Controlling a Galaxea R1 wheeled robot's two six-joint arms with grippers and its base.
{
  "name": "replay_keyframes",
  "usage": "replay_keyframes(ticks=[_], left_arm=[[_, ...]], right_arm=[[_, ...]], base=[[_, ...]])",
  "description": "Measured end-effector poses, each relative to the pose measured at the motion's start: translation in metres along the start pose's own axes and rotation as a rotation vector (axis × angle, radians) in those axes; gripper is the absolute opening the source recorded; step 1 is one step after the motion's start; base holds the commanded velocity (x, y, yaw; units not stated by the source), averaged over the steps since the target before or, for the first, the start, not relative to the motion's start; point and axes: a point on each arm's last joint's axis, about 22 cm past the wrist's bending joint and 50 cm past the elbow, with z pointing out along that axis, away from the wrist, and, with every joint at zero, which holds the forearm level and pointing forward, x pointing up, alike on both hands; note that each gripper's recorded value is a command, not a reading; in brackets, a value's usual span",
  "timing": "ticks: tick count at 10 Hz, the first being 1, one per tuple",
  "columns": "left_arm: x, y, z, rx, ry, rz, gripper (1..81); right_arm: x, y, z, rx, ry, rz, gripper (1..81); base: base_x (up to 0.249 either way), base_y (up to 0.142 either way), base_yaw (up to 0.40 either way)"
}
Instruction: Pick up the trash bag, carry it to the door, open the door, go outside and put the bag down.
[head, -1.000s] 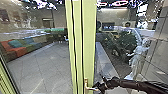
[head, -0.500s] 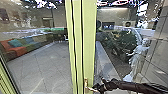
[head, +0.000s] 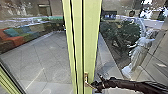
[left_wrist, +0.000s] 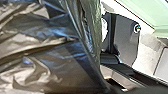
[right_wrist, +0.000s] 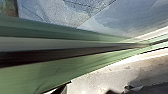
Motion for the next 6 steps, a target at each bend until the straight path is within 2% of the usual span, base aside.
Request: replay_keyframes(ticks=[3, 6], left_arm=[[-0.002, -0.002, 0.001, 0.003, -0.005, -0.004, 1.0], [0.001, -0.011, -0.001, 0.021, 0.000, -0.008, 1.0]], right_arm=[[0.004, 0.002, 0.000, -0.005, -0.001, -0.010, 81.1], [0.007, 0.004, -0.003, -0.024, 0.000, -0.016, 81.1]], base=[[0.000, 0.000, 0.000], [0.000, 0.000, 0.000]])
